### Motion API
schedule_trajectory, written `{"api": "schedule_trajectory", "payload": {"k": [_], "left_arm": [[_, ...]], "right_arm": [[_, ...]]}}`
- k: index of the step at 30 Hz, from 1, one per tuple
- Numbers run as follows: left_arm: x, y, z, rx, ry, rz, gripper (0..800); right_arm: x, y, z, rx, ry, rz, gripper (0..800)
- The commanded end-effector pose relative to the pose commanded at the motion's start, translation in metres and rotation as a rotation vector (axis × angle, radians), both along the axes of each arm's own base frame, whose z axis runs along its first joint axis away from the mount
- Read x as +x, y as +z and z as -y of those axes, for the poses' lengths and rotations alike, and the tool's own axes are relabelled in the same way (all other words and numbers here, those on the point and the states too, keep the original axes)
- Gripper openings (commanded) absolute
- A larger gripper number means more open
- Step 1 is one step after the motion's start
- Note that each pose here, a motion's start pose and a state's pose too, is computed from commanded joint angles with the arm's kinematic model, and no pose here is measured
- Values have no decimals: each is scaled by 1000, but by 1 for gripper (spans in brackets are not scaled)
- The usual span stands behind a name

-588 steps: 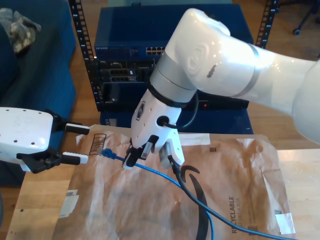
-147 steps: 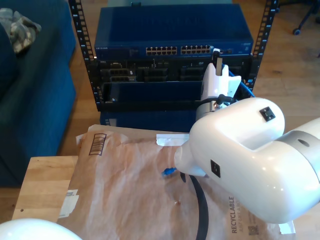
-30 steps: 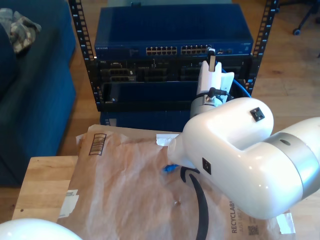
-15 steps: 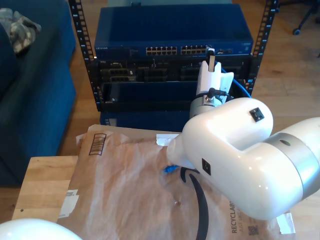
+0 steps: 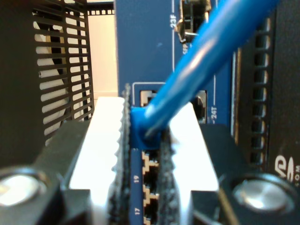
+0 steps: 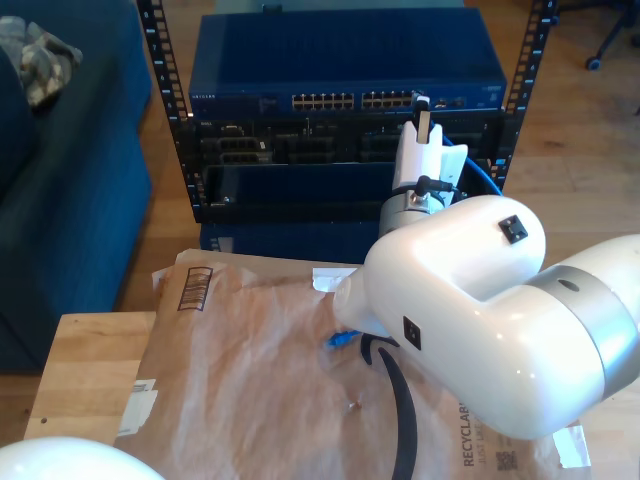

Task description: Grab the cable and plug it in

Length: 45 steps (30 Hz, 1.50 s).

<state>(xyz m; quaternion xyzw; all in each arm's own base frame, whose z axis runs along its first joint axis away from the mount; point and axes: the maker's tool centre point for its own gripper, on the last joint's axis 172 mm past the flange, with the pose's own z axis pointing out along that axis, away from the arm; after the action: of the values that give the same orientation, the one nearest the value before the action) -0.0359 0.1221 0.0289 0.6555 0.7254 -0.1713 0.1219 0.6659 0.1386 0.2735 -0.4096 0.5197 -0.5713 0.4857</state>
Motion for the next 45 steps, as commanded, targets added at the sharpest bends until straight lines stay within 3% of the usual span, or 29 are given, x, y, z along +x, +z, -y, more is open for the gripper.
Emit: {"api": "schedule_trajectory", "payload": {"k": [35,37,40,42,45], "left_arm": [[0,0,1,-1,1,1,800],[0,0,0,0,1,1,800],[0,0,0,0,0,0,800],[0,0,0,0,0,0,800],[0,0,1,-2,0,0,800]], "right_arm": [[16,1,-7,12,7,27,0],[15,0,-6,9,7,21,90],[12,0,-5,7,8,15,327],[9,0,-5,4,10,9,371],[5,2,-3,0,9,2,374]]}}
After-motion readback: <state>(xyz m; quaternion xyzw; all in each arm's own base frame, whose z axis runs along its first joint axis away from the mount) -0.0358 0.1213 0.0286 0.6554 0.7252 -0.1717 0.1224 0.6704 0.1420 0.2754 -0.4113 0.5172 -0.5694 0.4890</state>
